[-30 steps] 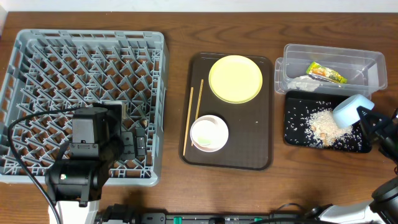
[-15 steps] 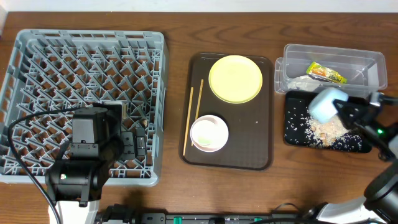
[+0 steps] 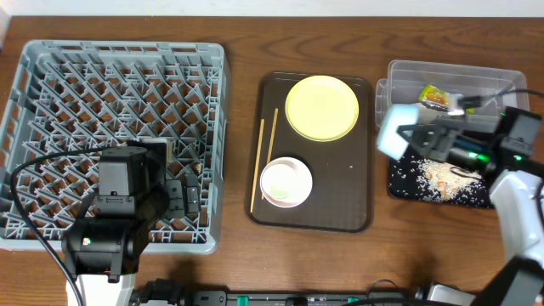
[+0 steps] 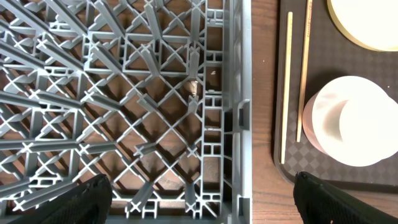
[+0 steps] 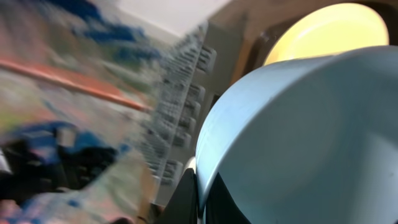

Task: Sort waste into correct bins and load items into the dishwasher

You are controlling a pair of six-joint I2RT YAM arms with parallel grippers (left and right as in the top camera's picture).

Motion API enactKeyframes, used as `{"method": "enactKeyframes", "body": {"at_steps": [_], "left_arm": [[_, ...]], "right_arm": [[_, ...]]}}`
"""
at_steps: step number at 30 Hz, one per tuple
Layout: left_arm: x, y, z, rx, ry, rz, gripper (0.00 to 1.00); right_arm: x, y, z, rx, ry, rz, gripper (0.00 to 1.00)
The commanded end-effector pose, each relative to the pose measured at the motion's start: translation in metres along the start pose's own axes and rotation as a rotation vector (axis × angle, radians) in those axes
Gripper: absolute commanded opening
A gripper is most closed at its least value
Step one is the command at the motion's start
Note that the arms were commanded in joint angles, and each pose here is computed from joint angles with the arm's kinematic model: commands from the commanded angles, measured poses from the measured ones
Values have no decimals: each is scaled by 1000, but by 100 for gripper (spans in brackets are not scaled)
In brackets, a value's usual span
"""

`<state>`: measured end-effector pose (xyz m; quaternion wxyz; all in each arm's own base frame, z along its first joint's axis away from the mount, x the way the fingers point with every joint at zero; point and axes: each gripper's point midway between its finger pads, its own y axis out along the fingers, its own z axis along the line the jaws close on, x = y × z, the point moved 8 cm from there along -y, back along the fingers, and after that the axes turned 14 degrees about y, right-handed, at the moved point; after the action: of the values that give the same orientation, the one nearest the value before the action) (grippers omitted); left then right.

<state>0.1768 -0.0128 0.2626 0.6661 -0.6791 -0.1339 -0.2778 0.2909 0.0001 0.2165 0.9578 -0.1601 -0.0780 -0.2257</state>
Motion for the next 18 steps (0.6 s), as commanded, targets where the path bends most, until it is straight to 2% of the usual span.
{"method": "enactKeyframes", "body": {"at_steps": [1, 8, 14, 18], "left_arm": [[5, -6, 0, -7, -4, -21, 95], [4, -6, 0, -8, -4, -21, 95], [5, -6, 0, -8, -5, -21, 95], [5, -6, 0, -8, -4, -21, 95]], "right_arm": [[-4, 21, 6, -183, -94, -18, 1], [-14, 72, 17, -370, -291, -30, 1], [-10, 103, 34, -528, -524, -188, 1], [-14, 120, 43, -600, -677, -240, 1]]}}
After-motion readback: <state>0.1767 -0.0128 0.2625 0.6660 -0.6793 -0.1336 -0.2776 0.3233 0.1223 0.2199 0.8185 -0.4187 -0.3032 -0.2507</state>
